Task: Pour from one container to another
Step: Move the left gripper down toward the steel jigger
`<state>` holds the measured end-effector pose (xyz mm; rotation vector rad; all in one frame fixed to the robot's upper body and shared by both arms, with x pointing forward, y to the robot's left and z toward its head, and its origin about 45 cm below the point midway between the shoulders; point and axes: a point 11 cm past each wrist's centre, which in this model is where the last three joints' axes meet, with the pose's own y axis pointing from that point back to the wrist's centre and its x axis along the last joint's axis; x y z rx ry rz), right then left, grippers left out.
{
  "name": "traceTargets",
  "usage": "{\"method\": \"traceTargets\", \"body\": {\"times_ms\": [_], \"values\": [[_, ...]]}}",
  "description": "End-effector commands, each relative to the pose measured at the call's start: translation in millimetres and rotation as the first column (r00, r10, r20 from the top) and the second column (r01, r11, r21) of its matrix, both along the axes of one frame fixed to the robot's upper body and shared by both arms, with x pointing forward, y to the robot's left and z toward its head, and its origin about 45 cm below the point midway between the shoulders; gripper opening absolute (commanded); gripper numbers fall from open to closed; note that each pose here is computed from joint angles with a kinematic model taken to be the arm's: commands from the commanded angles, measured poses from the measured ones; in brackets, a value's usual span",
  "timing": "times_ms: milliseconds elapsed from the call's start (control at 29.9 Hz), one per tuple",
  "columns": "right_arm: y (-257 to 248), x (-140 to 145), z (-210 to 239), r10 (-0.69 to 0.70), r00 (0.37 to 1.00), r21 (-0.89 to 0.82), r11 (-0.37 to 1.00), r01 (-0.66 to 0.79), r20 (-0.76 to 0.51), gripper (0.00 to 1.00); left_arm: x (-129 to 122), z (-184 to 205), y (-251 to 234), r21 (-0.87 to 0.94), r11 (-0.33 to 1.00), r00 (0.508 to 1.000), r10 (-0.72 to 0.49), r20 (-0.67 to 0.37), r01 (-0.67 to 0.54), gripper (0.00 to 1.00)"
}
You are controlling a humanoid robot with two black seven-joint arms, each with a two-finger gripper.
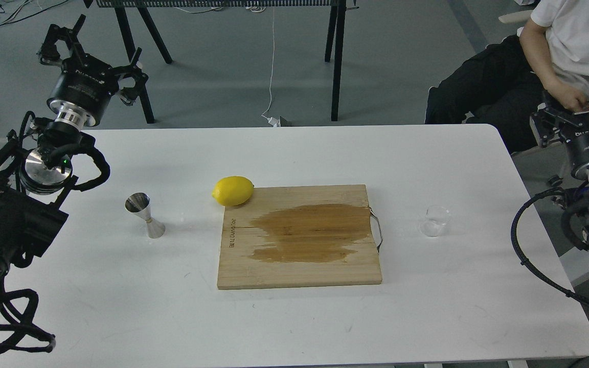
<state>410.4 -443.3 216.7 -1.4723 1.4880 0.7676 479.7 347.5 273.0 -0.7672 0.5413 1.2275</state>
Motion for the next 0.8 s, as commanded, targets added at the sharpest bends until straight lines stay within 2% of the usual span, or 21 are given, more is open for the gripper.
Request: {"method": "traceTargets", "body": {"times_ms": [0,234,368,569,769], "values": [[2,0,-2,0.004,1.0,0.002,1.0,-0.004,-0.002,1.0,3,1,-21,-0.023,0.999,1.0,-0.029,-0.001,0.029,1.0],[8,1,-5,0.023,1.0,-0.011,1.0,-0.023,-0.014,1.0,2,4,-18,-0.018,0.999,0.999,-0.033,0.005,0.033,1.0],[7,0,-5,0.019,1.0,-0.01,1.0,-0.019,-0.013,1.0,-6,34,-2,0.05,0.998,0.996,-0.053,0.078,0.049,1.0],[8,1,-1,0.022,1.0,-0.012,1.0,-0.022,-0.005,1.0,-45,72,-1,0.404,0.901,0.97,-0.219,0.109,0.158,1.0],[4,-1,-1,0.019,1.0,-0.02,1.0,-0.019,-0.007,1.0,-67,84,16,0.704,0.703,0.958,-0.26,0.123,0.1,1.0]]}}
